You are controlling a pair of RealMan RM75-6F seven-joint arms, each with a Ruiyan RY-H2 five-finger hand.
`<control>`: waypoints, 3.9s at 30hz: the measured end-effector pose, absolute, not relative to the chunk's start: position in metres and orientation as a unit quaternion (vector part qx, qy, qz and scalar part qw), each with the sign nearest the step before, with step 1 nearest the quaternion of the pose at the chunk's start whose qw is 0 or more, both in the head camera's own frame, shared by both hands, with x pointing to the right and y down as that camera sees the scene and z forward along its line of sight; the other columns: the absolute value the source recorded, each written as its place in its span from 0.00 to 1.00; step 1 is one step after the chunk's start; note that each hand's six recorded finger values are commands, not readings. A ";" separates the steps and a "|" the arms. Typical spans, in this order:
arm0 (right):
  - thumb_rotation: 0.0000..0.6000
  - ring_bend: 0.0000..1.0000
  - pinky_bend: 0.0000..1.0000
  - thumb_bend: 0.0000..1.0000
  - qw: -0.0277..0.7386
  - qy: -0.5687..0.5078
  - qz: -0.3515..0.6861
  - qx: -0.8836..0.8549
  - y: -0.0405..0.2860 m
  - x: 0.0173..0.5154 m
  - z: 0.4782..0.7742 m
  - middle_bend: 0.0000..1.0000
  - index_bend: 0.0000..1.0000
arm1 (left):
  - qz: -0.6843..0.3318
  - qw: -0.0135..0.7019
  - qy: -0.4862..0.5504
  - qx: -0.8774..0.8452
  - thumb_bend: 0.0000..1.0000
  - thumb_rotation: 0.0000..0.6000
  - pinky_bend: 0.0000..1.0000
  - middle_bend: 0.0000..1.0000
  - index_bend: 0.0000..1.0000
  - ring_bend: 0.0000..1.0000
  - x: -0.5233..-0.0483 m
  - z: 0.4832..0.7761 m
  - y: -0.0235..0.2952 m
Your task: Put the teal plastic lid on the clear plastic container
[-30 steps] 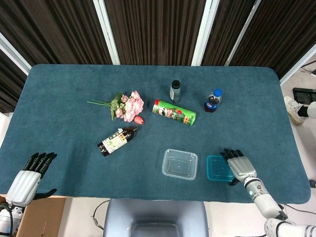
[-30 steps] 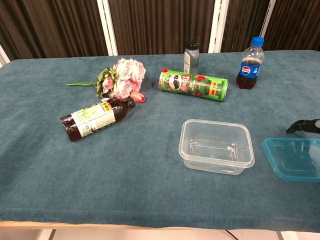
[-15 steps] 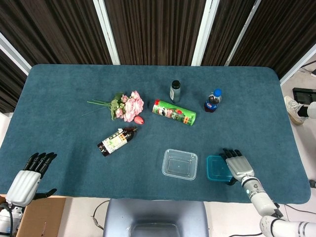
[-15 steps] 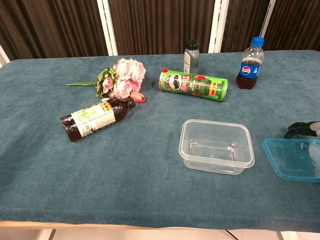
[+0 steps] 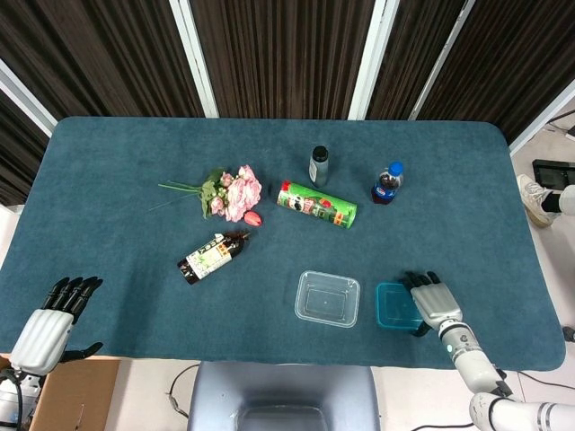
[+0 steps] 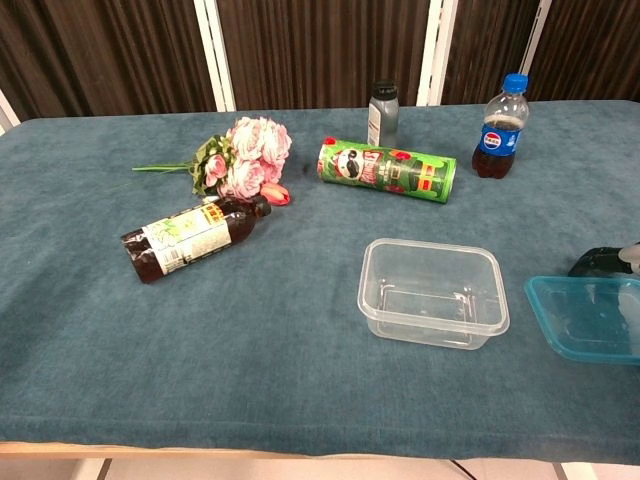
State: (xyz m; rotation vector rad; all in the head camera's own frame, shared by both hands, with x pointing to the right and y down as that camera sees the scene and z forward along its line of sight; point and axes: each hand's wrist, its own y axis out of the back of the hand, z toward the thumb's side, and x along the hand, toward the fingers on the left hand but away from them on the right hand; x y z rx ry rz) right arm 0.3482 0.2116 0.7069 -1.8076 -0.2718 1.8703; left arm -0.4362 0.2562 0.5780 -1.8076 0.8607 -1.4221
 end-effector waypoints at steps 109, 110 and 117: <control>1.00 0.56 0.43 0.28 0.209 -0.255 0.612 -0.718 0.198 0.178 0.658 0.68 0.96 | -0.537 0.335 0.336 -0.697 0.44 1.00 0.07 0.09 0.00 0.06 -0.438 0.571 0.259; 1.00 0.56 0.43 0.28 0.210 -0.255 0.612 -0.718 0.198 0.177 0.658 0.68 0.96 | -0.537 0.335 0.336 -0.697 0.44 1.00 0.07 0.09 0.00 0.06 -0.439 0.571 0.259; 1.00 0.56 0.43 0.28 0.219 -0.252 0.617 -0.713 0.200 0.174 0.661 0.68 0.96 | -0.535 0.336 0.338 -0.698 0.44 1.00 0.07 0.09 0.00 0.06 -0.439 0.569 0.260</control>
